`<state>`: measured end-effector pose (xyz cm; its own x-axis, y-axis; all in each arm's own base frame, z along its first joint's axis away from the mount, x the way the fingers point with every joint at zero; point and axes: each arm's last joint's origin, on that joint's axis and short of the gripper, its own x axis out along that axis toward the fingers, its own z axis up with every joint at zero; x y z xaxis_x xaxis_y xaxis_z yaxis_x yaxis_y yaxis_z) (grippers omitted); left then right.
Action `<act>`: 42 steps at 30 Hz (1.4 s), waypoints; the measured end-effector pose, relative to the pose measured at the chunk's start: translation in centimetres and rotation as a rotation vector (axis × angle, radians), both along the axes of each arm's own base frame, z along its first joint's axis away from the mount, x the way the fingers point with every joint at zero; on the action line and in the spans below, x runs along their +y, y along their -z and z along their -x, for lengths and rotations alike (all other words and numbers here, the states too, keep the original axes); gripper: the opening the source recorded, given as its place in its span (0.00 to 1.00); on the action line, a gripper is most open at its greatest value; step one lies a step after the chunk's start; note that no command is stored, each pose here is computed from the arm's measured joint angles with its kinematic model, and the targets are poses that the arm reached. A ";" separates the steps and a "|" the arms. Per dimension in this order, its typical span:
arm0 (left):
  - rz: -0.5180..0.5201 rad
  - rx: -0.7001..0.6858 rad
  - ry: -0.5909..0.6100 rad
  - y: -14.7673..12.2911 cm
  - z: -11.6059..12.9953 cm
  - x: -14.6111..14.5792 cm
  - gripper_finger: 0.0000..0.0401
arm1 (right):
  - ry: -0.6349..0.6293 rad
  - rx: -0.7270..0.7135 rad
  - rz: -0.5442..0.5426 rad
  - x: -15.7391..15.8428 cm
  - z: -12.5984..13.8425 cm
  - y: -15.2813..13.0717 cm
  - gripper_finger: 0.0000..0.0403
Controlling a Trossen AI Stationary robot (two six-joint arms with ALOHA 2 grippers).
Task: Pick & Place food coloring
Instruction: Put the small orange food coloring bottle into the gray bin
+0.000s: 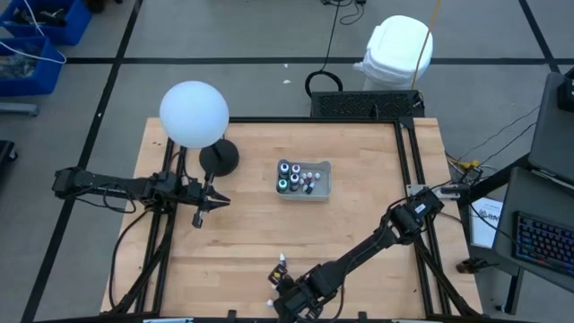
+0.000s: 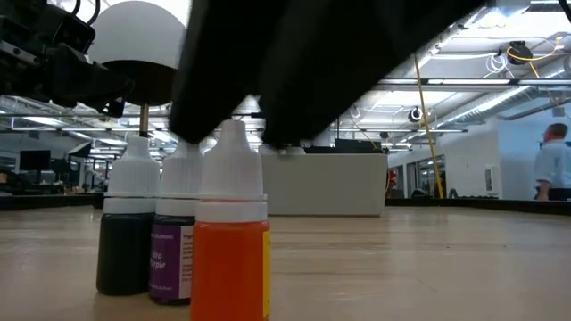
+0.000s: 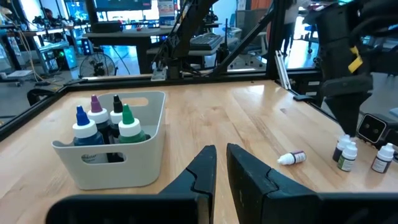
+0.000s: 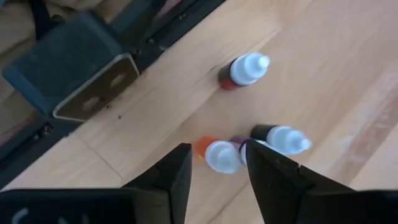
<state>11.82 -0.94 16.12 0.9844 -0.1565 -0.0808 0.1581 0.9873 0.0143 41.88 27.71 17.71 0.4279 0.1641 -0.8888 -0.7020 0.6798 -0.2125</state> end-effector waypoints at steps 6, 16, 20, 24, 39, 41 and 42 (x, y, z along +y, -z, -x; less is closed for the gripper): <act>0.000 0.014 0.000 0.1 0.0 0.0 0.12 | 0.005 0.007 0.003 -0.3 0.0 0.9 0.35; 0.001 0.013 -0.001 0.1 0.0 0.0 0.12 | 0.001 0.011 -0.025 -0.4 -0.2 0.9 0.35; 0.000 0.013 -0.001 0.1 0.0 0.0 0.12 | -0.012 0.004 -0.063 -0.2 -0.3 0.7 0.35; 0.000 0.013 -0.001 0.1 0.0 0.0 0.12 | -0.007 -0.011 -0.070 -0.2 -0.5 0.7 0.35; 0.000 0.020 -0.001 0.2 0.0 0.0 0.12 | 0.046 0.061 -0.139 -1.3 -0.5 2.8 0.33; 0.000 0.020 -0.001 0.2 0.0 0.0 0.12 | 0.041 0.058 -0.138 -1.2 -0.5 2.8 0.31; 0.000 0.020 -0.001 0.2 0.0 0.0 0.12 | 0.039 0.054 -0.139 -1.2 -0.5 2.8 0.31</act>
